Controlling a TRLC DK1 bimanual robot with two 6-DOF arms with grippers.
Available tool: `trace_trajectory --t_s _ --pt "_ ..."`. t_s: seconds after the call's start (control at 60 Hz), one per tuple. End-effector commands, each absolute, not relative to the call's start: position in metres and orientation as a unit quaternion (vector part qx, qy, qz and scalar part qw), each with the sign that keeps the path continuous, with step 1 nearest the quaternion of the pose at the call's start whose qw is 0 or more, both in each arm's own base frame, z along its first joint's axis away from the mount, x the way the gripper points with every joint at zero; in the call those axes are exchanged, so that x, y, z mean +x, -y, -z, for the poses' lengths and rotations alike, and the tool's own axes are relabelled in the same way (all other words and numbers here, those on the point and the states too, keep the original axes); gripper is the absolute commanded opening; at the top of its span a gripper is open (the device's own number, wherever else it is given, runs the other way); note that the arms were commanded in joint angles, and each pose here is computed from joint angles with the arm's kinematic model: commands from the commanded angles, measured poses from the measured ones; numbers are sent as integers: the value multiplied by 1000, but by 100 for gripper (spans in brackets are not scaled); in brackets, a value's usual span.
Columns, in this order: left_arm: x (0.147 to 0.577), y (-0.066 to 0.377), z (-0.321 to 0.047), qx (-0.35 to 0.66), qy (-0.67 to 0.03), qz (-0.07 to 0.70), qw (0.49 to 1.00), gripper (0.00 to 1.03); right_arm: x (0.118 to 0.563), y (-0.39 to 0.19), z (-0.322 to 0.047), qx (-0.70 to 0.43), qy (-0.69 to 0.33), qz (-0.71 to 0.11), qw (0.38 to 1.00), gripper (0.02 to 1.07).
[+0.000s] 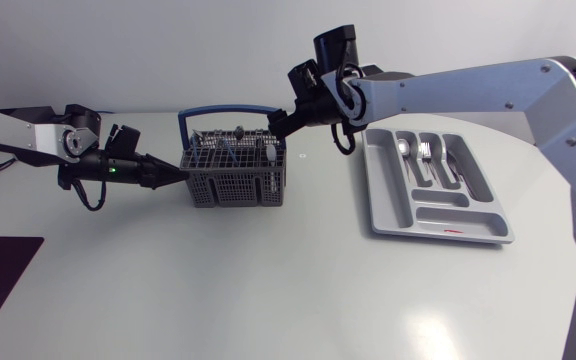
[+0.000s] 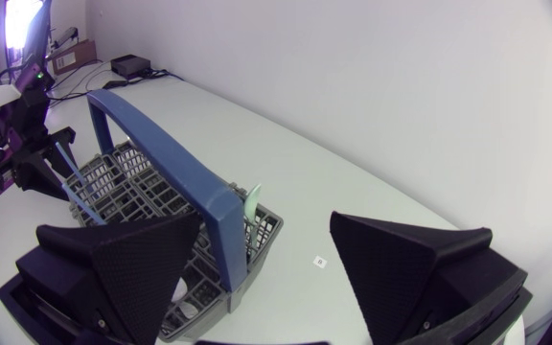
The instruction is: Unload the cutlery basket into the drawer organizer.
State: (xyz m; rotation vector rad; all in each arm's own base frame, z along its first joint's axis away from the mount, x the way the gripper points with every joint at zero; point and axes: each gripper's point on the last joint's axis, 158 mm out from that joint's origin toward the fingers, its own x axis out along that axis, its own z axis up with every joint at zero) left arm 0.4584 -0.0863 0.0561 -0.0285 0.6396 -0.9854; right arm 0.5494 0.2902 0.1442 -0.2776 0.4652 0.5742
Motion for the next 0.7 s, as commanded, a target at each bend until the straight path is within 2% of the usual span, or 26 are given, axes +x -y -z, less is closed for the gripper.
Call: trace_trajectory --t_s 0.0,0.083,0.167,0.2,0.267,0.283,0.45,0.683 --pt "458 90 -54 -17 -297 474 829 46 557 -295 -130 -126 -242 -281 920 101" --pt "457 91 -54 -17 -298 475 828 46 563 -296 -124 -126 -246 -279 920 99" --pt "455 95 -53 -18 -300 478 825 46 568 -297 -116 -127 -253 -277 918 83" --pt "455 97 -53 -18 -300 480 824 46 569 -297 -113 -127 -254 -277 918 73" --pt "453 101 -53 -17 -301 484 822 46 571 -297 -111 -126 -253 -276 918 40" --pt "453 101 -53 -17 -301 484 822 46 571 -297 -110 -127 -253 -277 918 36" --pt "445 110 -56 -14 -301 491 817 46 556 -300 -105 -131 -260 -286 913 25" --pt "426 119 -60 -9 -302 500 811 46 532 -291 -110 -140 -266 -294 907 23"
